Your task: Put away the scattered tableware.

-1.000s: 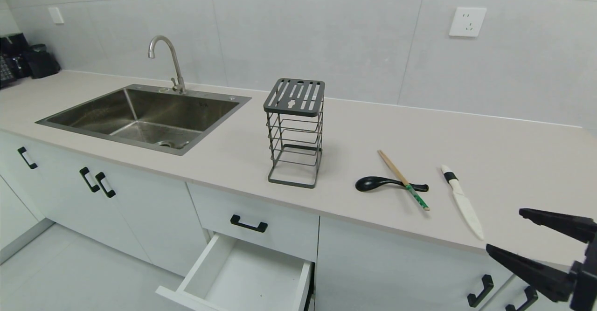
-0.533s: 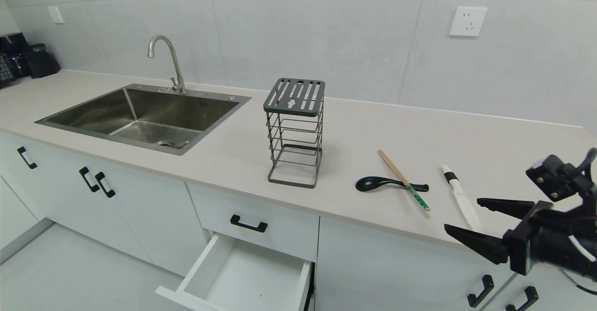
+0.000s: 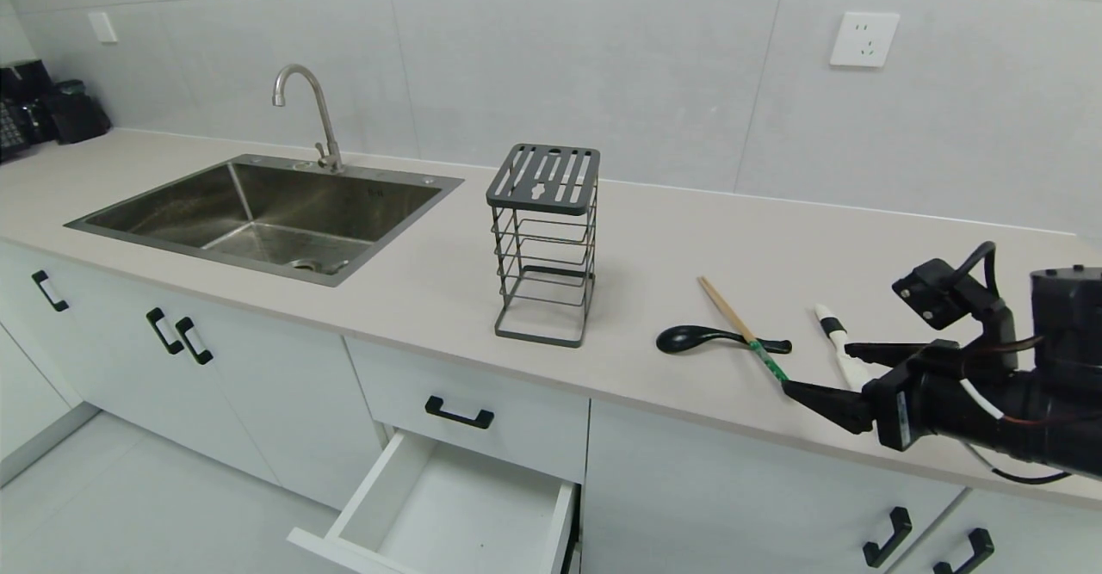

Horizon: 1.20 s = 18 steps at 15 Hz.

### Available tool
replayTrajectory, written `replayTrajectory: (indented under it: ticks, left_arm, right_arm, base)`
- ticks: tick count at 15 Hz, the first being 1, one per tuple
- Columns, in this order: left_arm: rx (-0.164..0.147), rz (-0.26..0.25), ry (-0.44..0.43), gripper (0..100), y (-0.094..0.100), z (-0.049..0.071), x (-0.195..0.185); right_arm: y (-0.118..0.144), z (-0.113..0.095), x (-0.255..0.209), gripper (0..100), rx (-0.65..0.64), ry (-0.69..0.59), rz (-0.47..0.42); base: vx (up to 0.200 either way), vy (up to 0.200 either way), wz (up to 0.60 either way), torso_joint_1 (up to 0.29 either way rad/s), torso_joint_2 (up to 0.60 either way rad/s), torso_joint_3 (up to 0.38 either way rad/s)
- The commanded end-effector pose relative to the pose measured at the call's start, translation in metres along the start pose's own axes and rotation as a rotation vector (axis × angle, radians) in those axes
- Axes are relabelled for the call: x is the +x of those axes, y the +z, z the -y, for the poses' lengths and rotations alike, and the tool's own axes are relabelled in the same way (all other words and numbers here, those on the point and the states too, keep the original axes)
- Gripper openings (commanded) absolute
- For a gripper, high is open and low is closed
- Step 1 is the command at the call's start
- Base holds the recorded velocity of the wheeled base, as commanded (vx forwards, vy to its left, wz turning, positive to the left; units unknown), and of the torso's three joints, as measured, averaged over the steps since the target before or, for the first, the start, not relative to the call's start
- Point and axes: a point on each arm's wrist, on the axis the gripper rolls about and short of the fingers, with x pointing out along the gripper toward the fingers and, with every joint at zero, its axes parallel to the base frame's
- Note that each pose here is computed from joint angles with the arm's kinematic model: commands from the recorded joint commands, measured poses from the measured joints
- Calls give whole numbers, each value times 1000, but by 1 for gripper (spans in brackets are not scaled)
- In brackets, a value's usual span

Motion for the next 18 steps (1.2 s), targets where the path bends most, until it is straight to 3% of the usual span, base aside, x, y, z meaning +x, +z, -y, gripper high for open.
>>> replayTrajectory:
  ticks: [1,11,14,18]
  left_arm:
    - [0,-1,1,100,0,0,0]
    - [0,-1,-1,100,0,0,0]
    - [0,-1,-1,100,0,0,0]
    - [0,-1,-1,100,0,0,0]
  right_arm:
    - [-5,4,16,100,13,-1,-56]
    - [-4,10,69,100,43,-3,-136]
    - [1,-2,81,100,110,-12,-135]
    - [2,-1,88,100,113,-44,-140]
  base:
    - [0,0,0,0,0,0]
    - [0,0,0,0,0,0]
    - [0,0,0,0,0,0]
    - [0,0,0,0,0,0]
